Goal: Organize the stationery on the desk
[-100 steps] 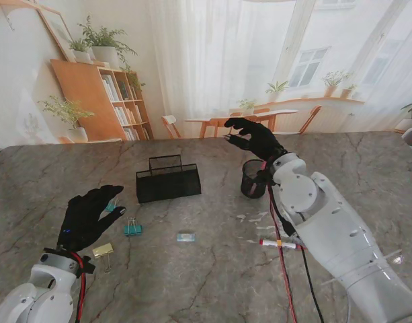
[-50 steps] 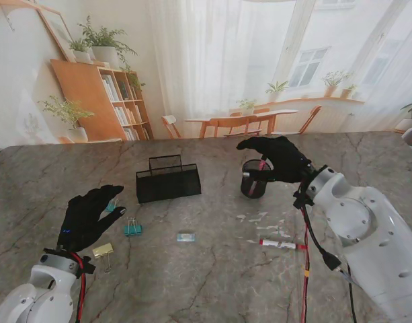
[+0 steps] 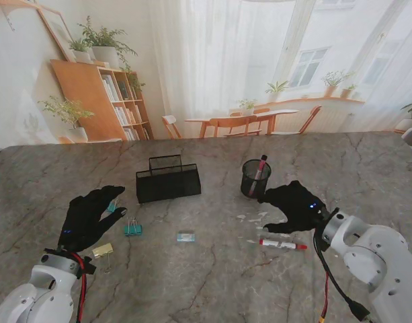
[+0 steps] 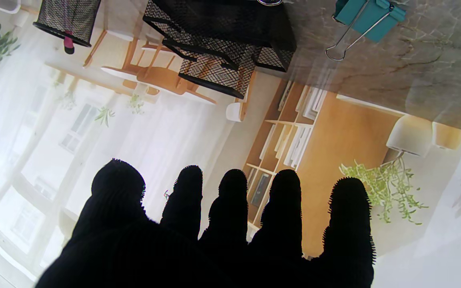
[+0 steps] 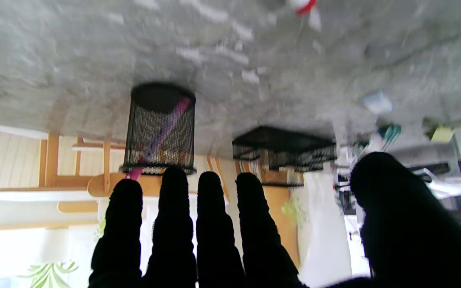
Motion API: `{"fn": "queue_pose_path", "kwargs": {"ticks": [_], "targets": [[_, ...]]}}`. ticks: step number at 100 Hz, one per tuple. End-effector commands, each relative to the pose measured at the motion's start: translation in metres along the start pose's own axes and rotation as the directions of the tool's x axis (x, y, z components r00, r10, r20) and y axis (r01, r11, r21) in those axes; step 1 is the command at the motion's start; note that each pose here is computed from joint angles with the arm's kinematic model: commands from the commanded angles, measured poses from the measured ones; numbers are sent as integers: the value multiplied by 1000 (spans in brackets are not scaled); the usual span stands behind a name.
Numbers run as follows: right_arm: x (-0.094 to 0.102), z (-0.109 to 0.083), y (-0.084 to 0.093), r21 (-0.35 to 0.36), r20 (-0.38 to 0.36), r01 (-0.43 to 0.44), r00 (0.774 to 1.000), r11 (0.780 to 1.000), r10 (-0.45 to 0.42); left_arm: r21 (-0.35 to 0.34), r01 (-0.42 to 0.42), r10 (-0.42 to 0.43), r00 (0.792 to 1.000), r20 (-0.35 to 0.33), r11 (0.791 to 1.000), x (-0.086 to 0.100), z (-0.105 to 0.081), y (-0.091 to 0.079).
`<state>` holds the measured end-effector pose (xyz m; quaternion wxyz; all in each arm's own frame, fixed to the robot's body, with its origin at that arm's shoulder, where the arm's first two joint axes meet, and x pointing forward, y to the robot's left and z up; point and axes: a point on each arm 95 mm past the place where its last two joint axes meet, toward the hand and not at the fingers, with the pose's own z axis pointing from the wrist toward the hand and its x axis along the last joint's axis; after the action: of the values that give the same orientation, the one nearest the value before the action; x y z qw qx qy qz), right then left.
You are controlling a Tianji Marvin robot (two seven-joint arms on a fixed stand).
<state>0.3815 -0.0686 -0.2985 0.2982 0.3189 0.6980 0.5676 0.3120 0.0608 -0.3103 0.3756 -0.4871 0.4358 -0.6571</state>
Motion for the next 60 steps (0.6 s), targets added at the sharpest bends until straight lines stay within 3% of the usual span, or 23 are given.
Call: {"fn": "queue_pose_path", "kwargs": {"ticks": [1, 19, 30, 60], "targets": [[5, -8, -20, 69, -19, 1, 1000, 998, 1, -5, 9, -9, 1000, -4, 1000, 2, -1, 2], [13, -13, -40, 144, -41, 83, 996, 986, -77, -9, 12, -12, 1000, -4, 1000, 3, 0, 2], [16, -12, -49, 149, -45, 162, 987, 976, -157, -9, 13, -13, 1000, -5, 1000, 3, 0, 2], [21, -4, -64, 209, -23, 217, 976, 953, -217, -1, 15, -15, 1000, 0, 1000, 3, 0, 2]]}}
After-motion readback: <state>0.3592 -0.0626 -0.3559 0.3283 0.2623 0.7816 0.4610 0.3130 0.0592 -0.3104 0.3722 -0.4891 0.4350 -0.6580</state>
